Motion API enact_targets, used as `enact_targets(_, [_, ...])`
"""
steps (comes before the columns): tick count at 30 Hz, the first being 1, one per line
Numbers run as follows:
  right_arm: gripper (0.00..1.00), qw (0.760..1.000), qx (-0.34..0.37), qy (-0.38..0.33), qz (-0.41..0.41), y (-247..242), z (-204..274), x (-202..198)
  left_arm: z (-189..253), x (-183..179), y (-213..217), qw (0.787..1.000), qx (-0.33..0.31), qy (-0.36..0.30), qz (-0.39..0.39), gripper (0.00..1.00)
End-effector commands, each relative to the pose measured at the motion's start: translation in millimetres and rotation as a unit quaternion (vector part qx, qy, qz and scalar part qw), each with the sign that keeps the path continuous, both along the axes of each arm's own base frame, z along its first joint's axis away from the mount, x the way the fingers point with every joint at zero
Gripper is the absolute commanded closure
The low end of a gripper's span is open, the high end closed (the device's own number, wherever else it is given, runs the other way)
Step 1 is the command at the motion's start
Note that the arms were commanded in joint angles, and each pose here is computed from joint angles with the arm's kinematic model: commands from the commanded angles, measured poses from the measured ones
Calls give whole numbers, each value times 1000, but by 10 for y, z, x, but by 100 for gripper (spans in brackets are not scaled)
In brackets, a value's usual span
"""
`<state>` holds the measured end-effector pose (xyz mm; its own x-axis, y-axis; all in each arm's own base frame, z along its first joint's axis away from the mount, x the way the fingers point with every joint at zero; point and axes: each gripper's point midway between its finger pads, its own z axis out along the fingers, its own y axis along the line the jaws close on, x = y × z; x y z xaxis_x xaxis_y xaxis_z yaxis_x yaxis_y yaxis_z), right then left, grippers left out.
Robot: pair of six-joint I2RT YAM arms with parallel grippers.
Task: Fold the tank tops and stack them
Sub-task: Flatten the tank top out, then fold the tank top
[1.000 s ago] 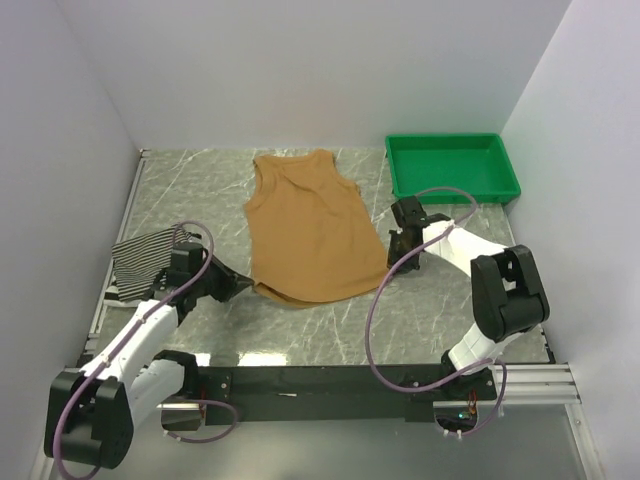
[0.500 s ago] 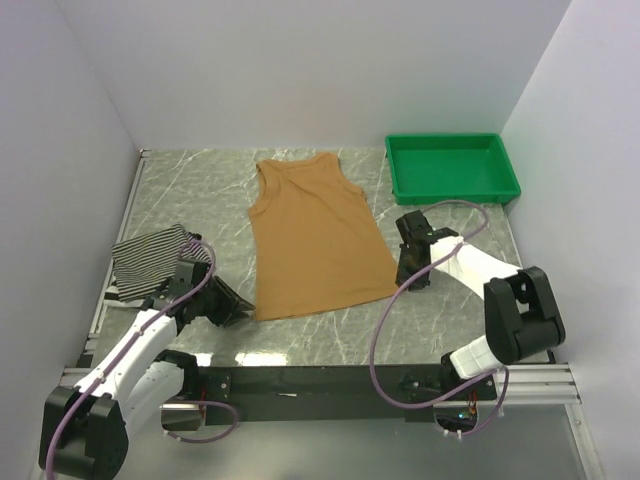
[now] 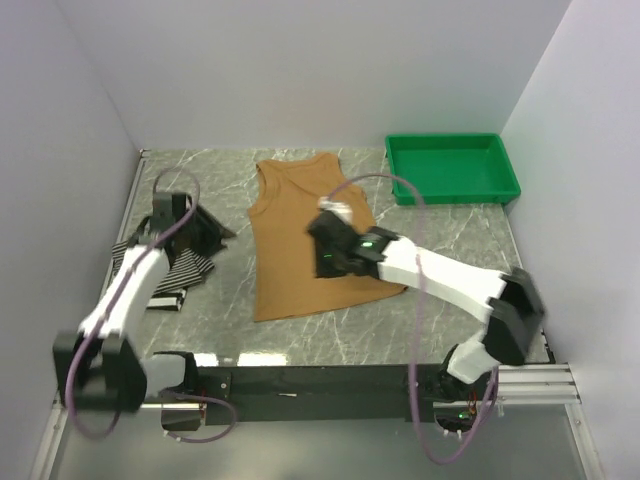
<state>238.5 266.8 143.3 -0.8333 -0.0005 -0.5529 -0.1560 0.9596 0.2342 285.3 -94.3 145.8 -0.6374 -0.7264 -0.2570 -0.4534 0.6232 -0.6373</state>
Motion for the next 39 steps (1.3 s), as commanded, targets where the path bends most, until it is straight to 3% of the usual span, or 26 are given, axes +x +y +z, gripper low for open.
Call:
enact_targets(1, [62,999,15,-15,40,777,2,-58,165,727,202,997,49,-67,-1,53])
enact_targets(2, [63,998,17,-15,50,919,-6,-77,312,953,229,994,54,-91,5,53])
enact_targets(5, [64,995,21,-10,93,1414,-120,-199,-39,1455,218,997,44,-59,-8,54])
enact_targets(11, [64,989,-8,-1,145,1963,-416,-424,-369,2026,125,997,33,-48,-42,54])
enact_targets(29, [63,981,-74,50,170,2074,-1110,-672,-637,2176,10,996,11,-53,-71,54])
enact_targets(32, [71,980,-75,54,174,2032,-1161,-699,-627,2154,-9,996,11,-55,-70,54])
enact_targets(33, [84,980,-82,57,174,1982,-1191,-715,-623,2156,-3,996,14,-55,-68,54])
enact_targets(36, [100,980,-82,52,174,1851,-1155,-735,-641,2101,-10,997,22,-47,-56,54])
enact_targets(39, [100,982,-57,33,175,1722,-950,-731,-619,2072,6,997,42,-49,-39,53])
